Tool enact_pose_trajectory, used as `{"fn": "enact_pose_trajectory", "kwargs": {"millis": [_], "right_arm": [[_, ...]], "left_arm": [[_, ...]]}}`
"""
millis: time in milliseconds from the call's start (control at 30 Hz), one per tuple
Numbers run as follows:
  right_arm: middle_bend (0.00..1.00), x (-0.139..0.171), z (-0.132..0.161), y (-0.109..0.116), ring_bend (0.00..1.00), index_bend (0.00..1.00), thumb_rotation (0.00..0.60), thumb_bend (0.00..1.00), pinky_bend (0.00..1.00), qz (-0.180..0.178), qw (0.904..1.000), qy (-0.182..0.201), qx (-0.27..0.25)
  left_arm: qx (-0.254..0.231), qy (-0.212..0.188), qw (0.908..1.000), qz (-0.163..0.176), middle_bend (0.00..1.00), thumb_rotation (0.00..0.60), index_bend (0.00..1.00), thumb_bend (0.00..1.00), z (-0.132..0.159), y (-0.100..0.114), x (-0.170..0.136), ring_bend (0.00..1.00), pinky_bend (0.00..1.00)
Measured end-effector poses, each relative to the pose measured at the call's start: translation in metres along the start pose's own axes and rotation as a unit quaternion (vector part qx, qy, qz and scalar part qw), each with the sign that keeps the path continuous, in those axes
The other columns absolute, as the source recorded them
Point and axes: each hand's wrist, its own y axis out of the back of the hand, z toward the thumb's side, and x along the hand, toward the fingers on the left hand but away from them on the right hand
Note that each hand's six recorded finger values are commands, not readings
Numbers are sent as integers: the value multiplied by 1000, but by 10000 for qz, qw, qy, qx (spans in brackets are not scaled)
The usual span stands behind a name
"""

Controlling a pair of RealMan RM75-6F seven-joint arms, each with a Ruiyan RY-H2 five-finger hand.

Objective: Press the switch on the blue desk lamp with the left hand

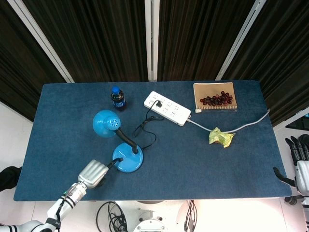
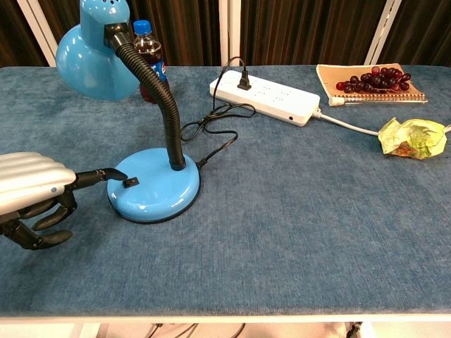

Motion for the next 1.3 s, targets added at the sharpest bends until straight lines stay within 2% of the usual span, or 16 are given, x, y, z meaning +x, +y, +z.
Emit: {"fn": "enact_pose_trajectory", "kwargs": {"millis": [567, 1100, 1300], "right_arm": [[0, 1, -1, -2, 0, 0, 600, 203, 0, 36, 10000, -41, -14], [0, 0, -4, -2, 0, 0, 600, 204, 0, 70, 9999, -74, -69], [0, 0, -4, -4, 0, 0, 600, 204, 0, 104, 9999, -78, -77]], "left_arm": [[168, -23, 9999, 11, 763, 600, 154, 397, 2, -1, -1, 764, 788], [324, -75, 9994, 83, 762, 600, 371, 397, 8, -4, 2, 764, 783], [388, -39, 9992, 74, 762, 600, 505, 397, 7, -5, 1, 764, 783]]}}
